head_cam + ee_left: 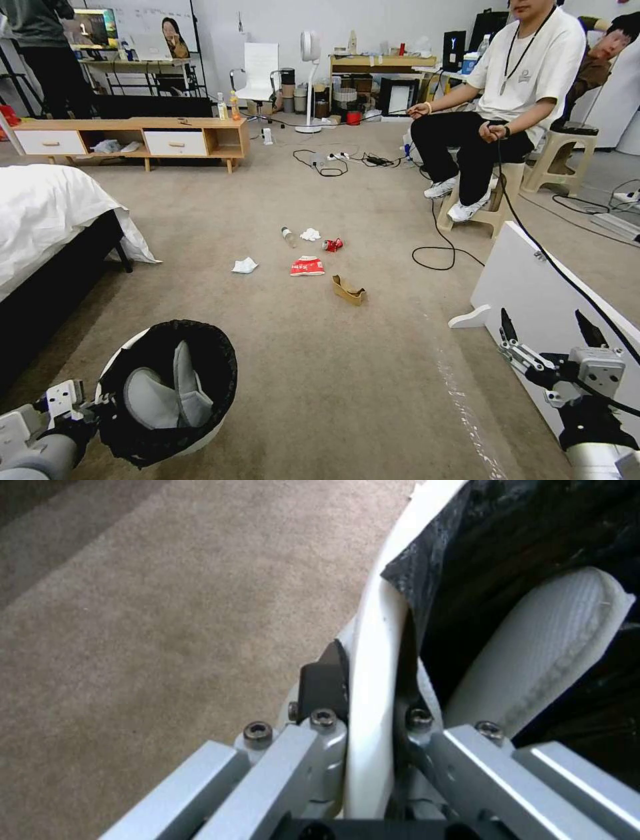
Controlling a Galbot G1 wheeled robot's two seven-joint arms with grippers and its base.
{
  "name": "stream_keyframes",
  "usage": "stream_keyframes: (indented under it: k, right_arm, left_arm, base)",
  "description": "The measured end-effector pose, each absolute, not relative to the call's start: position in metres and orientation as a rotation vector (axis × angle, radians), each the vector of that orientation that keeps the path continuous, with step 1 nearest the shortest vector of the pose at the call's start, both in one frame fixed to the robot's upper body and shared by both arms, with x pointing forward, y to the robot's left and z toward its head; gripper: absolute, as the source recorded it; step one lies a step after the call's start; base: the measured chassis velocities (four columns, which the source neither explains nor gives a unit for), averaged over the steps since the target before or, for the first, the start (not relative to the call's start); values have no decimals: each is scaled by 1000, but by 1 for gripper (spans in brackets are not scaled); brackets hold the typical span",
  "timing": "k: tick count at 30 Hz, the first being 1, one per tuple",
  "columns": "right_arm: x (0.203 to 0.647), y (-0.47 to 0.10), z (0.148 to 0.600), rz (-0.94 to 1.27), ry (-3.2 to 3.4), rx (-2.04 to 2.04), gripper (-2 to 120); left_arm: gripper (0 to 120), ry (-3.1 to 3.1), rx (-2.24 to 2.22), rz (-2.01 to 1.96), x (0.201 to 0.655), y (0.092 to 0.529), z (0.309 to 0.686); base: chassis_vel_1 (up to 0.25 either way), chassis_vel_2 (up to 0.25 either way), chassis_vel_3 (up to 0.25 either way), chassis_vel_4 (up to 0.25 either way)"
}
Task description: Pick up the trash bin and place the garbage on the floor into it.
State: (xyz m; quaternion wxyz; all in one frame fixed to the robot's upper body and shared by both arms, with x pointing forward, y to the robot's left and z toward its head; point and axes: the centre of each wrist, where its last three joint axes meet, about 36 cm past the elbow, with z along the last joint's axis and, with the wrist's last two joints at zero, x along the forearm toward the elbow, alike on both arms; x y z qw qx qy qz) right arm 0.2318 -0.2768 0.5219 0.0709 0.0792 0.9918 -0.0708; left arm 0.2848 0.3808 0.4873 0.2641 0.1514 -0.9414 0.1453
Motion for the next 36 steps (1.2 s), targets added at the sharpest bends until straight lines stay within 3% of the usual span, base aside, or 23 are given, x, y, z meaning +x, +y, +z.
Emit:
stream_keyframes:
  k: [25, 36]
  right_arm:
    - [233, -278, 513, -220, 2969, 158, 100]
    - [231, -276, 511, -234, 2973, 128, 100]
  left_arm:
    - [2, -2548, 426, 395, 281, 383, 490]
    - [2, -2551, 432, 389, 278, 383, 492]
  base:
    - [0, 0, 0, 0]
    - [-125, 108, 120, -117]
